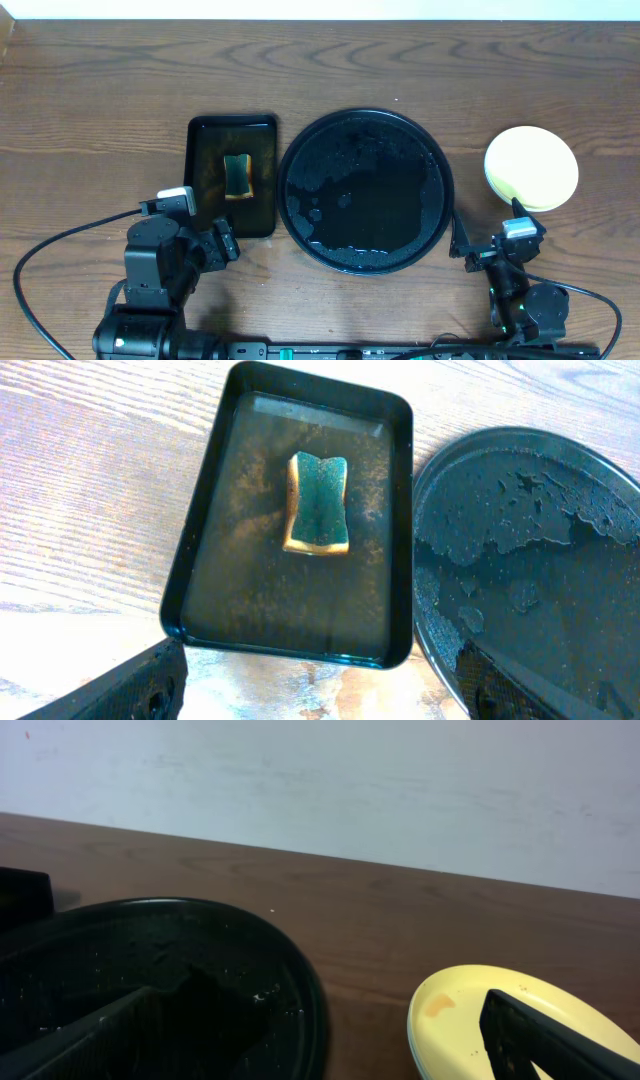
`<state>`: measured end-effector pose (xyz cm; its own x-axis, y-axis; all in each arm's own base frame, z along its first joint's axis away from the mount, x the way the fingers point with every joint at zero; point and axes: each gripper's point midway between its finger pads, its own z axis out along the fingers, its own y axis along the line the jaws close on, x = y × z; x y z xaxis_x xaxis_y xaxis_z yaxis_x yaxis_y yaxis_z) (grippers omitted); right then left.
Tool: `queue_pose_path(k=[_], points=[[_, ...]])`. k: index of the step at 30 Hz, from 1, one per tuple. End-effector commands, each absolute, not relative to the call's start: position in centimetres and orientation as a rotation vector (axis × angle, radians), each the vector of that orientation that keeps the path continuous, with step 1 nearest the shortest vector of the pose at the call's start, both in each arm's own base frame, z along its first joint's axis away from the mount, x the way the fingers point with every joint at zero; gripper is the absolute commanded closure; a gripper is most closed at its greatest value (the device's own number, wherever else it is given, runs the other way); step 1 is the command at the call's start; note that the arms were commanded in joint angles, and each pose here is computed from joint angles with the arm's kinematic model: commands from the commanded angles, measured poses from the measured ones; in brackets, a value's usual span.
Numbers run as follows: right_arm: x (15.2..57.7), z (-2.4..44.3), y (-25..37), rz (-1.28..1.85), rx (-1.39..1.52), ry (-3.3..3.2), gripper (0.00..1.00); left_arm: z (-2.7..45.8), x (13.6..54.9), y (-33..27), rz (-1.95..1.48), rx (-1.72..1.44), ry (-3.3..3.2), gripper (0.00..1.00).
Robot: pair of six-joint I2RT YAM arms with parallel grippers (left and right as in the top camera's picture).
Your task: Clean dirty plates on tray and stack at the side
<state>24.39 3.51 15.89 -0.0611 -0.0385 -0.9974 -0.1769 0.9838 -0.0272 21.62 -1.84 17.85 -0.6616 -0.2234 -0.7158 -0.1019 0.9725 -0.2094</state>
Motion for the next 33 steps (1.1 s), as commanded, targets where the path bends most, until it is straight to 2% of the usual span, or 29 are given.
queue_pose_path(k=[1,26,33], points=[[24.3,15.9,3.9,0.119,-0.189,1.628,0.01,17.7,21.6,-1.8,-0.187,-0.228,2.297,0.14],[24.3,15.9,3.9,0.119,-0.189,1.628,0.01,17.7,21.6,-1.8,-0.188,-0.228,2.297,0.14],[24.3,15.9,3.9,0.119,-0.190,1.628,0.01,18.0,20.4,-0.9,-0.174,-0.264,2.237,0.14]])
